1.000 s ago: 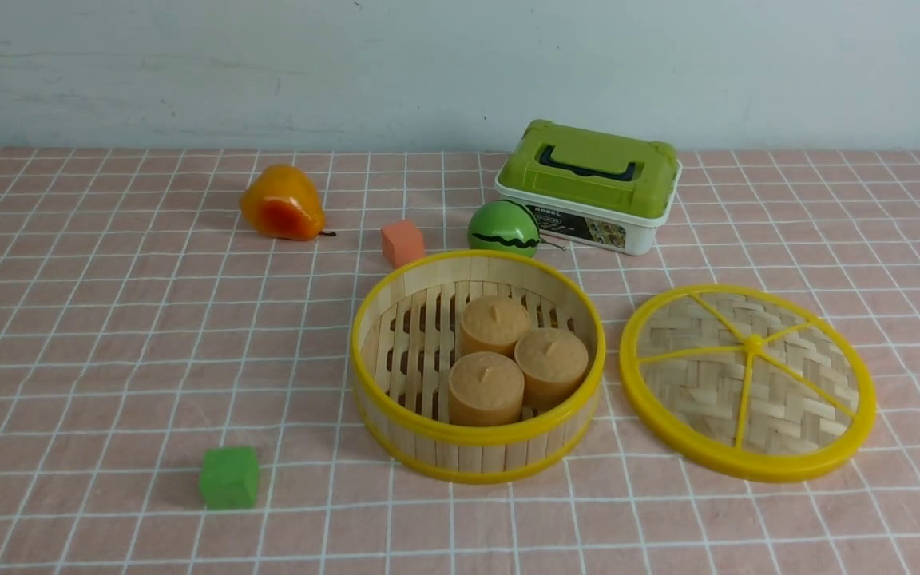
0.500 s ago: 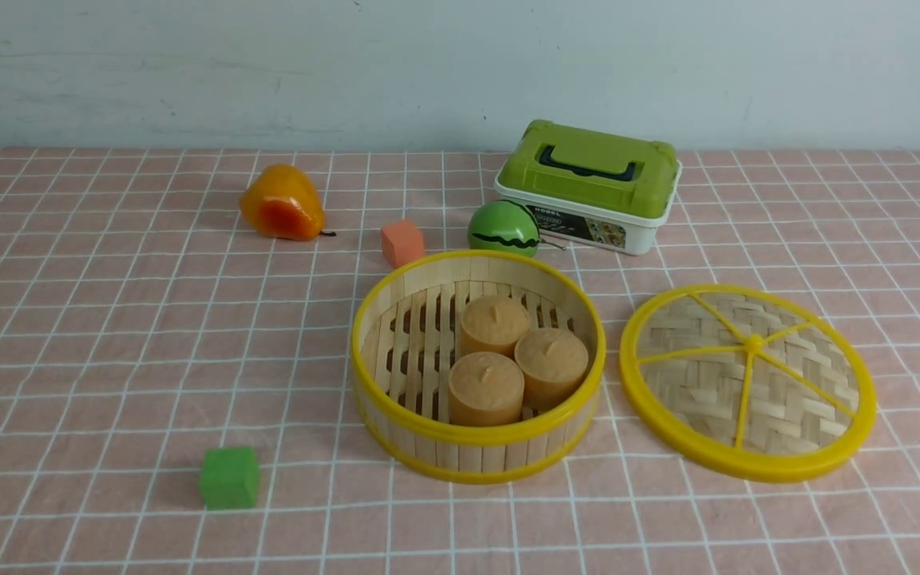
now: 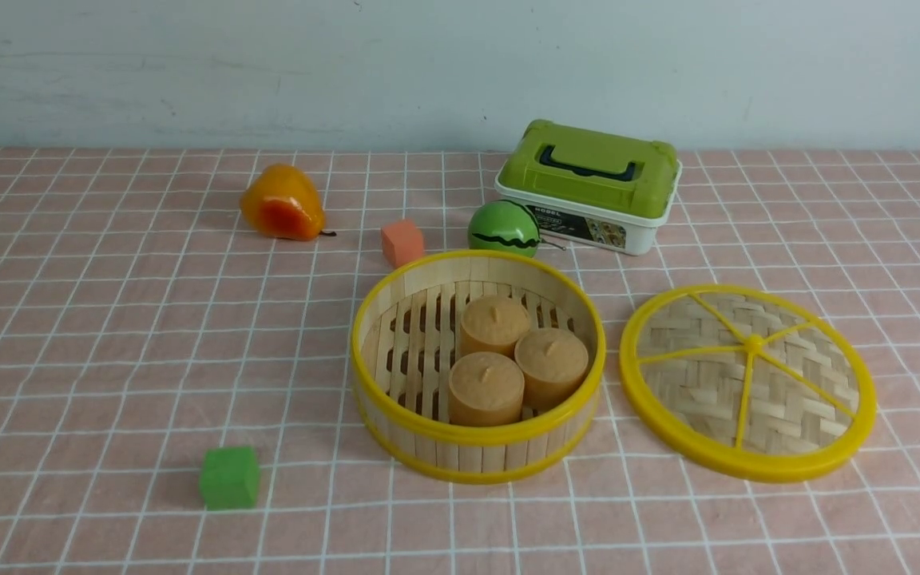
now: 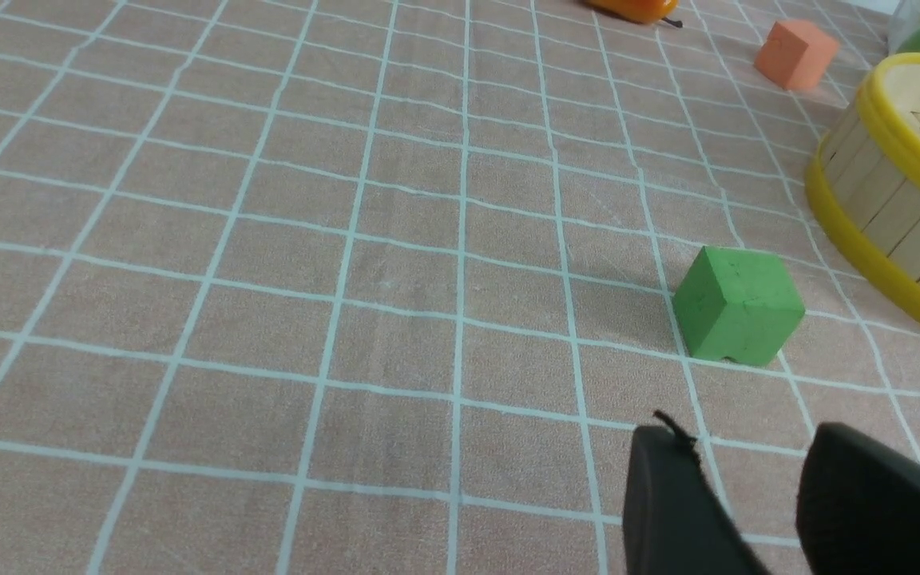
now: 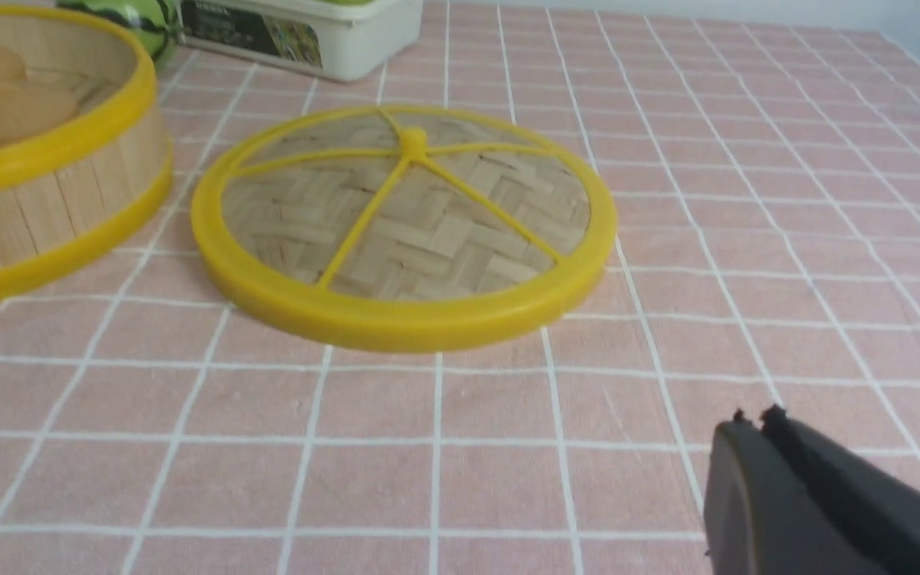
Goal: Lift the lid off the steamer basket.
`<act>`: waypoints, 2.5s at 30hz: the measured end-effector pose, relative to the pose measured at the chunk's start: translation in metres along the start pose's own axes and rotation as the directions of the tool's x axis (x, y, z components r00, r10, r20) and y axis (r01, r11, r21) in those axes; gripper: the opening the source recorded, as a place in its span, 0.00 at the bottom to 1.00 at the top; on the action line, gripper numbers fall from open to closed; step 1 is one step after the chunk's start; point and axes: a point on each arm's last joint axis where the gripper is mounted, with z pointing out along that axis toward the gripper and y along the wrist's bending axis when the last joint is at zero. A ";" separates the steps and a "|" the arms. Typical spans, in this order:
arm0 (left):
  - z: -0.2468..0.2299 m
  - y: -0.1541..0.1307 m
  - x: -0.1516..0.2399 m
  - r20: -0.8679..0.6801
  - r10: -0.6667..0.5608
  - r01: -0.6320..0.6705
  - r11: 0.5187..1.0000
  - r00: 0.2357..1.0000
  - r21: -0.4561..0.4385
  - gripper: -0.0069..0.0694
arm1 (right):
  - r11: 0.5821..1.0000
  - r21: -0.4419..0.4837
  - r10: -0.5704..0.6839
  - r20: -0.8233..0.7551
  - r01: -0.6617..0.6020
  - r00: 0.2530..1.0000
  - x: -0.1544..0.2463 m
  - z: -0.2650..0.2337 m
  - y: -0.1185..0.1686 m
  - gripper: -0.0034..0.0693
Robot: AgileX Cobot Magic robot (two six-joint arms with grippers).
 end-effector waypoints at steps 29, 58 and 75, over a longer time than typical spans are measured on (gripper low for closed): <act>0.000 0.000 0.000 0.000 0.000 0.000 1.000 1.000 0.000 0.40 | 1.000 -0.015 -0.027 -0.036 0.026 0.999 0.002 -0.001 0.001 0.03; 0.000 0.000 0.000 0.000 0.000 0.000 1.000 1.000 0.000 0.40 | 1.000 -0.016 -0.026 -0.036 0.025 0.999 0.002 -0.001 0.001 0.08; 0.000 0.000 0.000 0.000 0.000 0.000 1.000 1.000 0.000 0.40 | 1.000 -0.016 -0.026 -0.038 0.025 0.999 0.002 -0.001 0.001 0.09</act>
